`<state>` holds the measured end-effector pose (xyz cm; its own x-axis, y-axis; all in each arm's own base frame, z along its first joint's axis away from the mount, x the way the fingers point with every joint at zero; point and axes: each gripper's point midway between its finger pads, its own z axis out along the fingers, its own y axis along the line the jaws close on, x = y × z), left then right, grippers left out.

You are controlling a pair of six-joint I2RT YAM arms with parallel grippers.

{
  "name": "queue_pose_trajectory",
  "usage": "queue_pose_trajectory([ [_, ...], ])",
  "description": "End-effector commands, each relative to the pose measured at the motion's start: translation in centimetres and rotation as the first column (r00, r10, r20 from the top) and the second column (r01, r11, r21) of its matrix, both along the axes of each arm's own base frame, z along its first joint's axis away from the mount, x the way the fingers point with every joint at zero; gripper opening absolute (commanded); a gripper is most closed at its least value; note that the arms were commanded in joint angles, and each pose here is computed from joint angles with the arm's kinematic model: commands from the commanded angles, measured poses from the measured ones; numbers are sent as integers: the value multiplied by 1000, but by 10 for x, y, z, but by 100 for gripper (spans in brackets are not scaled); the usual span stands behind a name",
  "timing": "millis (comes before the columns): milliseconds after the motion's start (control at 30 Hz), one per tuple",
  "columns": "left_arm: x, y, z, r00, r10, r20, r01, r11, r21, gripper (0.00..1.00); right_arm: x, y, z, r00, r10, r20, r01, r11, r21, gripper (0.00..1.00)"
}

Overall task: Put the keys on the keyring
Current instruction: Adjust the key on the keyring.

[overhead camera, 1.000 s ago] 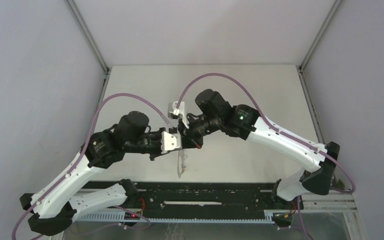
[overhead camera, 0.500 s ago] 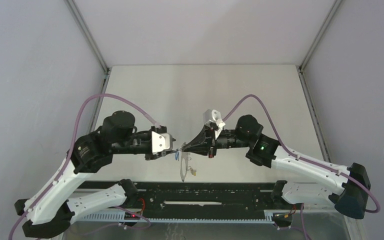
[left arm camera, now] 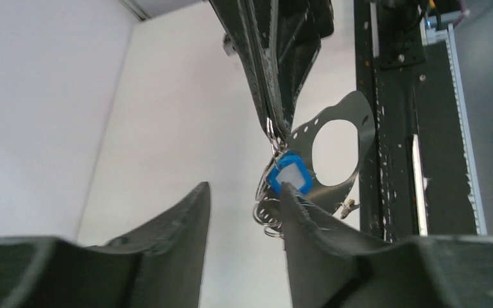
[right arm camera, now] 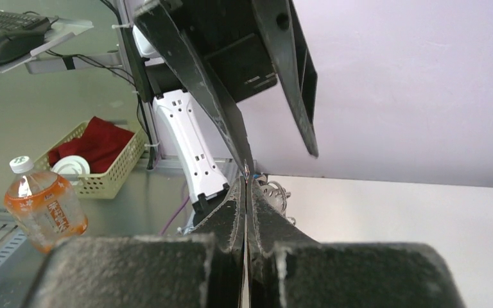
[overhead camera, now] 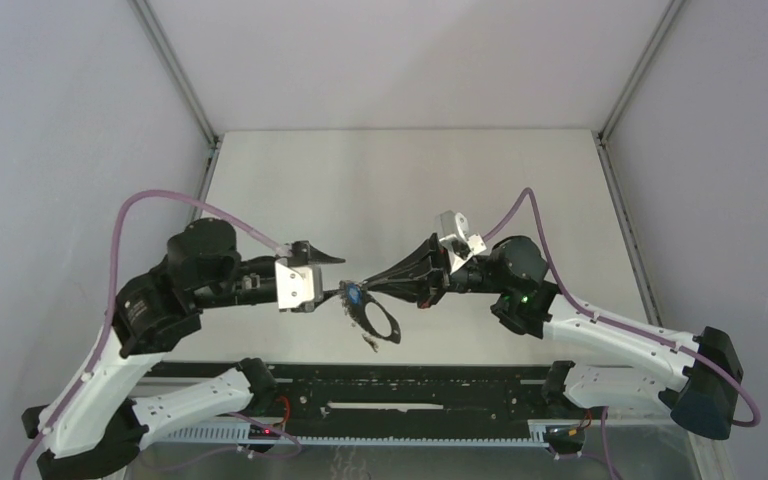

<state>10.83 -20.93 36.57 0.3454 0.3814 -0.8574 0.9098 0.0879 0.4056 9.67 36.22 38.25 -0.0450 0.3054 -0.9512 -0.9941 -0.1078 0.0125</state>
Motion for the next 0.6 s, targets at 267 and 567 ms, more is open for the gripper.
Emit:
queue_pose_trajectory([
  [267, -18, 0, 49, 998, -51, 46, 57, 987, -150, 49, -4, -11, 40, 1000, 1, 19, -4, 990, 139, 0],
  [567, -21, -13, 42, 995, -89, -35, 82, 982, -171, 43, -1, -5, 34, 1000, -9, 8, 8, 996, 83, 0],
])
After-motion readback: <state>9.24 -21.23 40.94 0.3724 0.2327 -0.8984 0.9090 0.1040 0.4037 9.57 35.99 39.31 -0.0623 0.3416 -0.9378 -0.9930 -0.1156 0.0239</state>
